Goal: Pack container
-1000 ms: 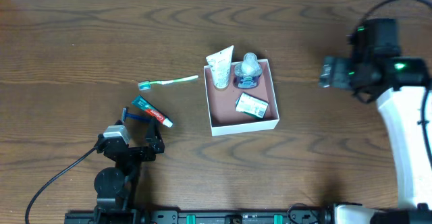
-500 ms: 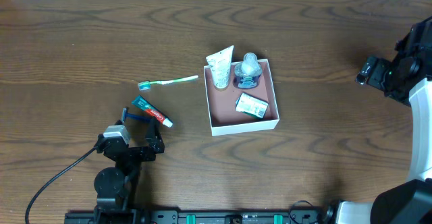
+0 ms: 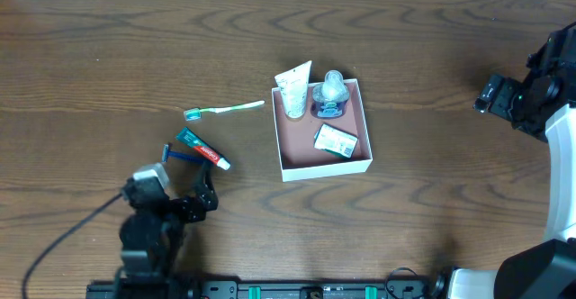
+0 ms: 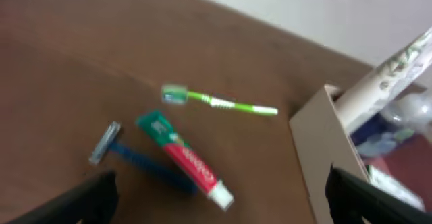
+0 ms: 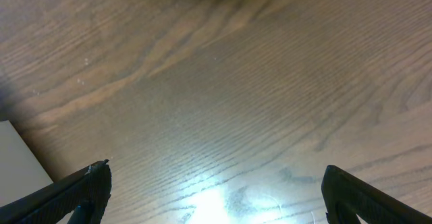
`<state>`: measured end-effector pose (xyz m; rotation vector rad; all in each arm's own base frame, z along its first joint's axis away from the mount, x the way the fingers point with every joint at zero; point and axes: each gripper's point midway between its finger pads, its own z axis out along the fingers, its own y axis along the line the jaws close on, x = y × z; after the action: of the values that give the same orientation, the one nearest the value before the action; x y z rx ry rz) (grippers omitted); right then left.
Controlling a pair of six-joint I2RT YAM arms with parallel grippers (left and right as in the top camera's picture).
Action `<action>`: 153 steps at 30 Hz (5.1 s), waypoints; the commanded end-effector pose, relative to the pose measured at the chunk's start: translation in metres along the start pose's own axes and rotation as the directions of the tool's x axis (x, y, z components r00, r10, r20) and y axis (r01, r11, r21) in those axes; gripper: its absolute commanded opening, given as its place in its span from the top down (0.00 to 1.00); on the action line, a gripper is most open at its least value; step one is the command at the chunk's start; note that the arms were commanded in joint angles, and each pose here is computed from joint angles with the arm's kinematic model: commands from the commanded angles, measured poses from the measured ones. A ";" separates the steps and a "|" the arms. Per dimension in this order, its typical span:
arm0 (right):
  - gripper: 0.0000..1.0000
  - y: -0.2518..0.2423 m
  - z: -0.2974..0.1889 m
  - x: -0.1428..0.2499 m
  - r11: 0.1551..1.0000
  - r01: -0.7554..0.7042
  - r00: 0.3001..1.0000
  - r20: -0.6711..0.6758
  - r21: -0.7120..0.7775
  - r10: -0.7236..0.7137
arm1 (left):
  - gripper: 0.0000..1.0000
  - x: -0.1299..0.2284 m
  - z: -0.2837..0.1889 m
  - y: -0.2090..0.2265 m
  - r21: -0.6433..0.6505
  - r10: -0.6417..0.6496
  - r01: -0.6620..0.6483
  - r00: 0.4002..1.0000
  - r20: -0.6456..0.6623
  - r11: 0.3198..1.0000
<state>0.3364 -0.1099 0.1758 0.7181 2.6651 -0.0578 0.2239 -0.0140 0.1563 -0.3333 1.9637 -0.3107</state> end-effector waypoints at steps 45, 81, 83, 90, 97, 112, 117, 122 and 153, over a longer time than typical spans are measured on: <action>0.01 0.000 0.000 -0.002 1.000 -0.017 1.000 0.003 -0.003 0.017 | 0.17 0.050 0.125 0.020 -0.668 -0.610 0.124 0.553 -0.568 0.734; 0.01 0.000 0.000 -0.002 1.000 -0.017 1.000 0.003 -0.003 0.017 | 0.17 0.091 0.162 0.039 -0.608 -0.525 0.020 0.528 -0.668 0.794; 0.01 0.000 0.000 -0.002 1.000 -0.017 1.000 0.003 -0.003 0.017 | 0.17 0.090 0.163 0.038 -0.599 -0.515 0.018 0.532 -0.672 0.801; 0.01 0.000 0.000 -0.002 1.000 -0.017 1.000 0.003 -0.003 0.017 | 0.17 0.086 0.173 0.039 -0.578 -0.487 0.020 0.563 -0.668 0.816; 0.01 0.000 0.000 -0.002 1.000 -0.017 1.000 0.003 -0.003 0.017 | 0.18 0.094 0.167 0.045 -0.591 -0.491 -0.001 0.555 -0.671 0.807; 0.01 0.000 0.000 -0.002 1.000 -0.017 1.000 0.003 -0.003 0.017 | 0.55 0.123 0.142 0.056 -0.618 -0.519 -0.053 0.491 -0.700 0.784; 0.01 0.000 0.000 -0.001 1.000 -0.017 1.000 0.002 -0.003 0.017 | 0.73 0.125 0.136 0.057 -0.625 -0.526 -0.067 0.474 -0.706 0.778; 0.01 0.000 0.000 -0.002 1.000 -0.017 1.000 0.003 -0.003 0.017 | 0.75 0.129 0.134 0.047 -0.596 -0.524 -0.037 0.435 -0.732 0.802; 0.01 0.000 0.000 -0.002 1.000 -0.017 1.000 0.003 -0.003 0.017 | 0.86 -0.017 0.070 -0.112 0.199 0.093 0.056 0.740 -0.666 0.978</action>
<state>0.3371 -0.1095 0.1760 0.7192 2.6623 -0.0526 0.3094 -0.0959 0.1543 -0.2186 2.7105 -0.6621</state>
